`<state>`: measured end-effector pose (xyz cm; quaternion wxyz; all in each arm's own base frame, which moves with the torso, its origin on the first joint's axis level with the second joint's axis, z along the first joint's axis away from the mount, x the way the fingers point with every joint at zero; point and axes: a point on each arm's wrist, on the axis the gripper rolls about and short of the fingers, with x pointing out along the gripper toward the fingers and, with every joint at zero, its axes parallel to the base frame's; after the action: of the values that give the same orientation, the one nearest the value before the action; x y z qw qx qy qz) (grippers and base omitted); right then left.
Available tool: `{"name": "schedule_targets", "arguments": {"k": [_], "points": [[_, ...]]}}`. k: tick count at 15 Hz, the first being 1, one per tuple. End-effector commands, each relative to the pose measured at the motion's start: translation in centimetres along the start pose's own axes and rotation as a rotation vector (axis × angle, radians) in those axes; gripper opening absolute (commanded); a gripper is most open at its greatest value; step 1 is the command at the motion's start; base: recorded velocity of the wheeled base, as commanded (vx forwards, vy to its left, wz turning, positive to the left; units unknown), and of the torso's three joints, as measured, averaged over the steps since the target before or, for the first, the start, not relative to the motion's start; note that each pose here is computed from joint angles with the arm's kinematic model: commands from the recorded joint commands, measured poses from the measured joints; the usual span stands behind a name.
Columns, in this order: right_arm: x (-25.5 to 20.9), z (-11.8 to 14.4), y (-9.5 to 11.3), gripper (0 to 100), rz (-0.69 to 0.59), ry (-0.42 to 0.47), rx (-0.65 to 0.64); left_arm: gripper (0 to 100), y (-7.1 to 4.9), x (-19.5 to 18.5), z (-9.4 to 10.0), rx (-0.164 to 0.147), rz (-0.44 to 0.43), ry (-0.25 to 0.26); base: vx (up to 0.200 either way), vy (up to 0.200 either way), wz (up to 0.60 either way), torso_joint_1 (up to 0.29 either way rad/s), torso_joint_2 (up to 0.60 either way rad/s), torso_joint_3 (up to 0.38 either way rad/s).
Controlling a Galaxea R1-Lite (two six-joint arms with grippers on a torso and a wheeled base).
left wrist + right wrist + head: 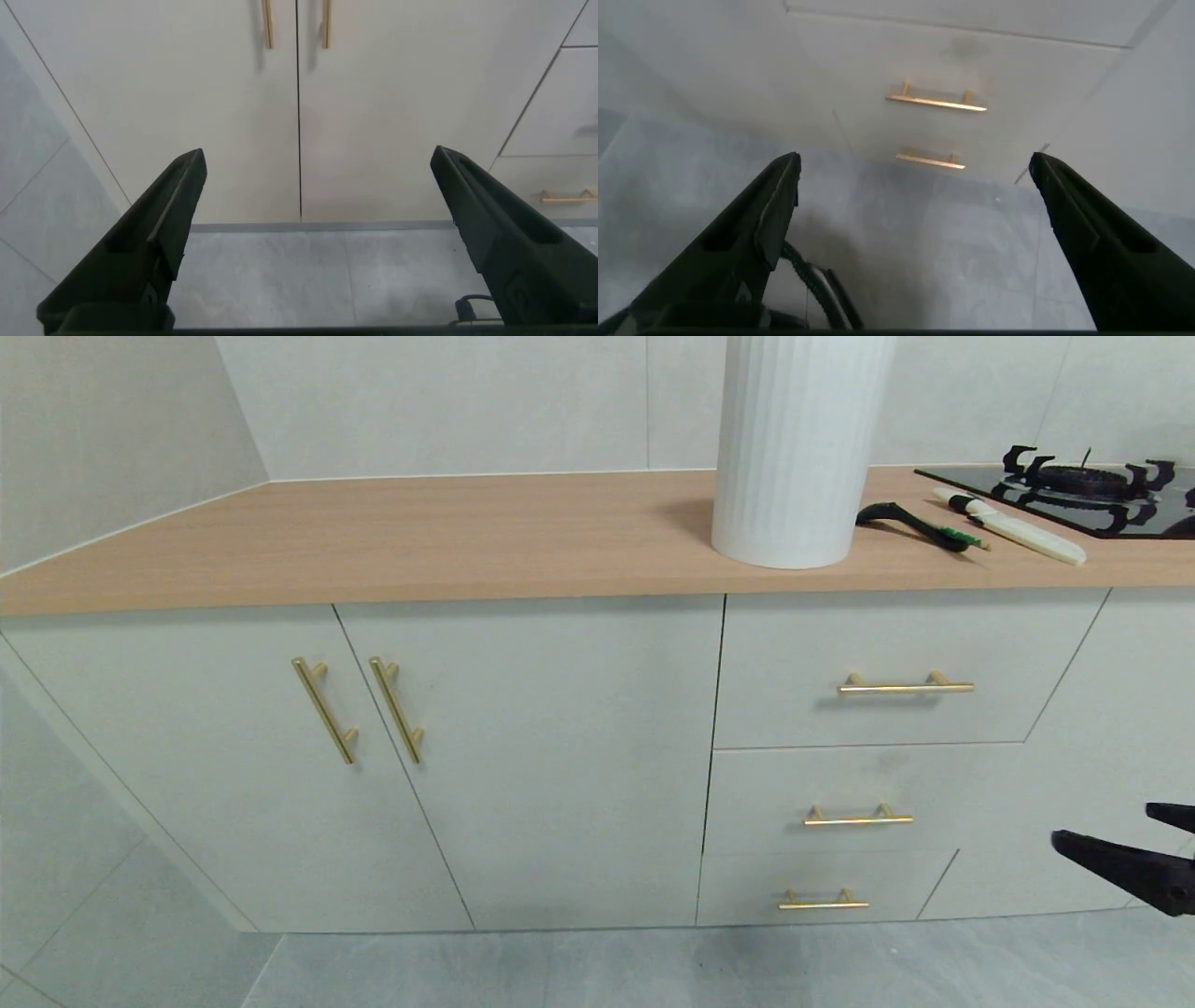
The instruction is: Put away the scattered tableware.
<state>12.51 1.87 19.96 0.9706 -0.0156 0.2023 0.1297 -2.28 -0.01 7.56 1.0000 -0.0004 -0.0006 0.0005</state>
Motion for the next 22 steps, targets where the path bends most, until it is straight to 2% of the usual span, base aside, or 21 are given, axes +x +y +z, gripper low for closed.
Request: {"name": "schedule_targets", "arguments": {"k": [1,6,14,18,22], "points": [[4.1,0.7,0.4,100,0.051,0.101,-0.030,100,0.0,0.0,0.0,-0.001,0.000,0.001,0.000,0.000,0.00,0.000,0.00,0.000],[9.8,-0.3,0.6,100,0.073,0.200,-0.039,100,0.0,0.0,0.0,-0.001,0.000,0.001,0.000,0.000,0.00,0.000,0.00,0.000],[16.5,-3.4,-0.4,100,0.013,0.214,-0.019,100,0.0,0.0,0.0,-0.001,0.000,0.001,0.000,0.000,0.00,0.000,0.00,0.000],[20.4,-5.4,-0.8,100,-0.057,0.177,0.051,100,0.0,0.0,0.0,-0.001,0.000,0.001,0.000,0.000,0.00,0.000,0.00,0.000],[23.3,-7.3,-1.2,100,-0.127,0.133,0.048,100,0.0,0.0,0.0,-0.001,0.000,0.001,0.000,0.000,0.00,0.000,0.00,0.000]]}}
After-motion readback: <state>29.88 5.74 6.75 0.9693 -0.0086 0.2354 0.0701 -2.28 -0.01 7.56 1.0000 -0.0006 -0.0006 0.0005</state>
